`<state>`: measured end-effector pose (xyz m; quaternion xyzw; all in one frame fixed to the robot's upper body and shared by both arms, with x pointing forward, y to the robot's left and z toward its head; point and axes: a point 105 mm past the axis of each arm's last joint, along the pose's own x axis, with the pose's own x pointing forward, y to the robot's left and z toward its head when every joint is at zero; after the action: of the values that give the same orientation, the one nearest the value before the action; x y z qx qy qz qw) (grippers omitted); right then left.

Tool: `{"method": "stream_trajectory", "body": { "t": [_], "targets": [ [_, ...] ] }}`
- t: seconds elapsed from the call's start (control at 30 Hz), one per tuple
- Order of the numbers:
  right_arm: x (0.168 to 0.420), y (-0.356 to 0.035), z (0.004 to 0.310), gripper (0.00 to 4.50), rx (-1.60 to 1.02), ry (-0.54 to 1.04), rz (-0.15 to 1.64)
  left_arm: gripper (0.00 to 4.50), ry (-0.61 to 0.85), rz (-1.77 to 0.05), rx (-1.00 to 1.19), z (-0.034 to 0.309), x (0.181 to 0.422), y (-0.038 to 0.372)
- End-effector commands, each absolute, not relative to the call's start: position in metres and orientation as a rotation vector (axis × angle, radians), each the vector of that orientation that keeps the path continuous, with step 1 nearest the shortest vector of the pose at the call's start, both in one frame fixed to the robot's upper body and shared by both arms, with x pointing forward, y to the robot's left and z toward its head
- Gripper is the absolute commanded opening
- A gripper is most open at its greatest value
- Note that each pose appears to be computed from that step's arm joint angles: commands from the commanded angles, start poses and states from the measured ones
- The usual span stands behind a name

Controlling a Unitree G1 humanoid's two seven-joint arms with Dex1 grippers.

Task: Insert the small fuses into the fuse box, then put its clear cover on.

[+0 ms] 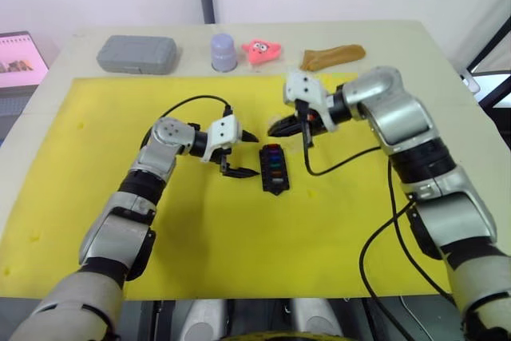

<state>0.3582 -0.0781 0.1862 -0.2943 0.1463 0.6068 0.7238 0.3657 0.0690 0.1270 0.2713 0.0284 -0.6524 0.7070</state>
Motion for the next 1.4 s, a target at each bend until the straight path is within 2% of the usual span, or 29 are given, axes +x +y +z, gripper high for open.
{"method": "stream_trajectory", "body": {
  "t": [0.03, 0.57, 1.0, 1.4],
  "targets": [
    [0.357, -0.077, 0.200, 0.06, -0.633, 0.219, 1.333, 4.50, 0.006, -1.437, 0.628, 0.142, 0.369, 0.068],
    [0.360, -0.078, 0.190, 0.06, -0.598, 0.236, 1.310, 4.50, 0.010, -1.439, 0.627, 0.142, 0.368, 0.069],
    [0.370, -0.092, 0.152, 0.06, -0.651, 0.356, 1.271, 4.50, 0.010, -1.435, 0.627, 0.142, 0.366, 0.072],
    [0.363, -0.095, 0.143, 0.06, -0.725, 0.396, 1.293, 4.50, 0.011, -1.422, 0.618, 0.143, 0.362, 0.077]
  ]
}}
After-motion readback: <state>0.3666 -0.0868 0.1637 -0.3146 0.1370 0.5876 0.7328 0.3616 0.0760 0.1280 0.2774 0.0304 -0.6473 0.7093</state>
